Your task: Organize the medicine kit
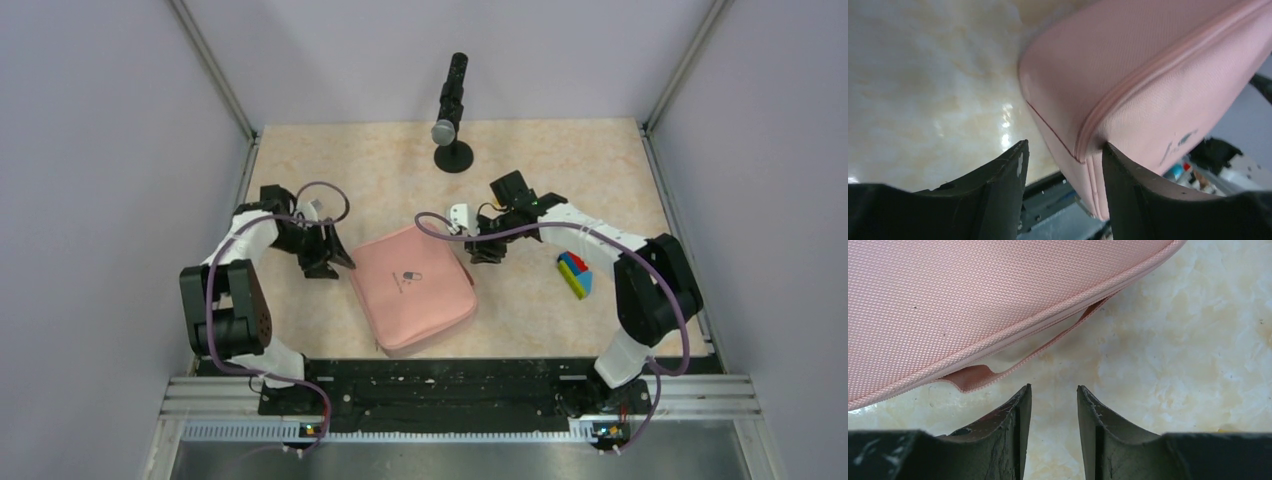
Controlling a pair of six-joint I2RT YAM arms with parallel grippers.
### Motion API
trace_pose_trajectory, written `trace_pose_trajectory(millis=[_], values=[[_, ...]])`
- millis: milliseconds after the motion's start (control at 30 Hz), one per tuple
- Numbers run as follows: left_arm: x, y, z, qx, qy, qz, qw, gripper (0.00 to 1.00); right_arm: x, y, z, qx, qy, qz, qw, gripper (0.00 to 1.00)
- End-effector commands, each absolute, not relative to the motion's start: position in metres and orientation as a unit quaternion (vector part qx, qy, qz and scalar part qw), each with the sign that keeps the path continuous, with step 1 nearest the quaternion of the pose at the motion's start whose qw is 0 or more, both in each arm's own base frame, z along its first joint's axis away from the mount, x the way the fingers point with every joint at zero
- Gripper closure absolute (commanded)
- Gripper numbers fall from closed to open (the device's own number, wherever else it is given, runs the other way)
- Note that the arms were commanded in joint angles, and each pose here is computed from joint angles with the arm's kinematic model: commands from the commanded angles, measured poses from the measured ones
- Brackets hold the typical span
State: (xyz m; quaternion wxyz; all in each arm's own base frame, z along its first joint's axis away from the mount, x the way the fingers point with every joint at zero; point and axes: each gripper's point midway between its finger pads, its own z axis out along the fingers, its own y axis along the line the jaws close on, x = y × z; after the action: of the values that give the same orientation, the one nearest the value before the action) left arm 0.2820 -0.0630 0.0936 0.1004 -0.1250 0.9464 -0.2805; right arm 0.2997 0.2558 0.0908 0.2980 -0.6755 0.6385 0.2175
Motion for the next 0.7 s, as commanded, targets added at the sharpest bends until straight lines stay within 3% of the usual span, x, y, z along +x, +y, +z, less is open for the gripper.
trace_pose_trajectory(millis=[0,167,267,433,567,667], values=[[0.243,-0.098,0.107,-0.078,0.914,-0.397,0.032,0.40,0.286,0.262,0.096,-0.683,0.621,0.241,0.299,0.63],[0.269,-0.130,0.103,0.002,0.900,-0.433,0.044,0.43,0.270,0.270,0.088,-0.694,0.609,0.257,0.285,0.68],[0.320,-0.150,0.105,0.058,0.902,-0.415,0.102,0.47,0.260,0.274,0.085,-0.697,0.604,0.269,0.277,0.77],[0.410,-0.178,0.120,0.057,0.886,-0.426,0.173,0.47,0.249,0.274,0.086,-0.694,0.603,0.282,0.274,0.78],[0.436,-0.191,0.130,0.082,0.862,-0.462,0.194,0.43,0.241,0.273,0.099,-0.676,0.611,0.299,0.284,0.65],[0.438,-0.185,0.130,0.084,0.861,-0.466,0.187,0.43,0.249,0.254,0.109,-0.654,0.628,0.310,0.288,0.62]])
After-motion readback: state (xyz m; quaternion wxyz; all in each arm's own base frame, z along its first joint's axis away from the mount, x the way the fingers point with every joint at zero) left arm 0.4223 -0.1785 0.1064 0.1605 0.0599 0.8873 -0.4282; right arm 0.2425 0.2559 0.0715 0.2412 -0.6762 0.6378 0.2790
